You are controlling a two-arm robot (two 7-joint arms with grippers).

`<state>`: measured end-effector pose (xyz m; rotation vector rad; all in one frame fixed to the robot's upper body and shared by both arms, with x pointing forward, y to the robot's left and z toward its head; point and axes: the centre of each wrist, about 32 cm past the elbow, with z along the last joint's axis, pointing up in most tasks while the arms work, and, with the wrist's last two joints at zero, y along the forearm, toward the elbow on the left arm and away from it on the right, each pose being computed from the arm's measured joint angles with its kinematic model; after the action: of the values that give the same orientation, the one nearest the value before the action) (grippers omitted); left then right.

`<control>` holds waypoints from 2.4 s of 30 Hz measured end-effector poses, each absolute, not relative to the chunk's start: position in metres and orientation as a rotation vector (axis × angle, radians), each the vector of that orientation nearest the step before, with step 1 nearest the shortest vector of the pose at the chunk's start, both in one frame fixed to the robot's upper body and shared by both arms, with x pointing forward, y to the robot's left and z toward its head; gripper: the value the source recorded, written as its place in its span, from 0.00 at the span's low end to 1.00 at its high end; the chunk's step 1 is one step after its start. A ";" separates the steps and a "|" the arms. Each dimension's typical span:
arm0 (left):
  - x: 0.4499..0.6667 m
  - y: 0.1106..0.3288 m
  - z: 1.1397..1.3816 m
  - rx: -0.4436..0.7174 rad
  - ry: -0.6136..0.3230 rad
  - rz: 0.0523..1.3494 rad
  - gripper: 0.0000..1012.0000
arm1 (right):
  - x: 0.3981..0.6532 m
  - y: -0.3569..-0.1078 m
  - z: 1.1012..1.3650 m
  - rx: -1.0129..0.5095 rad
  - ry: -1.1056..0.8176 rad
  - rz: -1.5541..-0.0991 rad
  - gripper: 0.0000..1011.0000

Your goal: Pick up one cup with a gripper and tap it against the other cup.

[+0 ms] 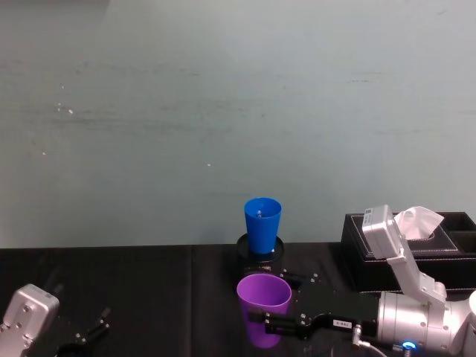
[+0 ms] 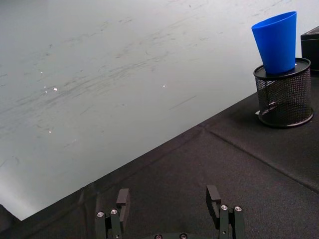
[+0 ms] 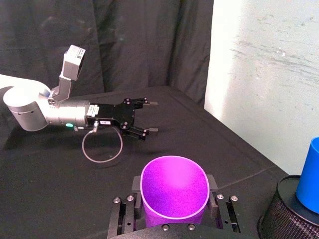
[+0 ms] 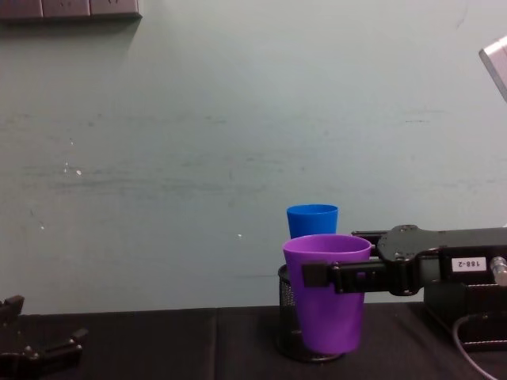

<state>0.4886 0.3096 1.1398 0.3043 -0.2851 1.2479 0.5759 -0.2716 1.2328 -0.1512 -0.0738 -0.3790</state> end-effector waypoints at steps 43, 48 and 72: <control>0.489 0.310 1.140 0.304 -0.285 1.248 0.99 | 0.576 -0.272 1.233 -0.151 -0.074 -0.379 0.73; 0.489 0.310 1.140 0.304 -0.285 1.248 0.99 | 0.578 -0.270 1.231 -0.148 -0.078 -0.379 0.73; 0.489 0.310 1.140 0.304 -0.285 1.248 0.99 | 0.581 -0.280 1.183 -0.184 -0.057 -0.336 0.73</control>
<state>0.4886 0.3097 1.1398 0.3044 -0.2851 1.2479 0.5806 -0.2802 1.1831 -0.1838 -0.0569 -0.3356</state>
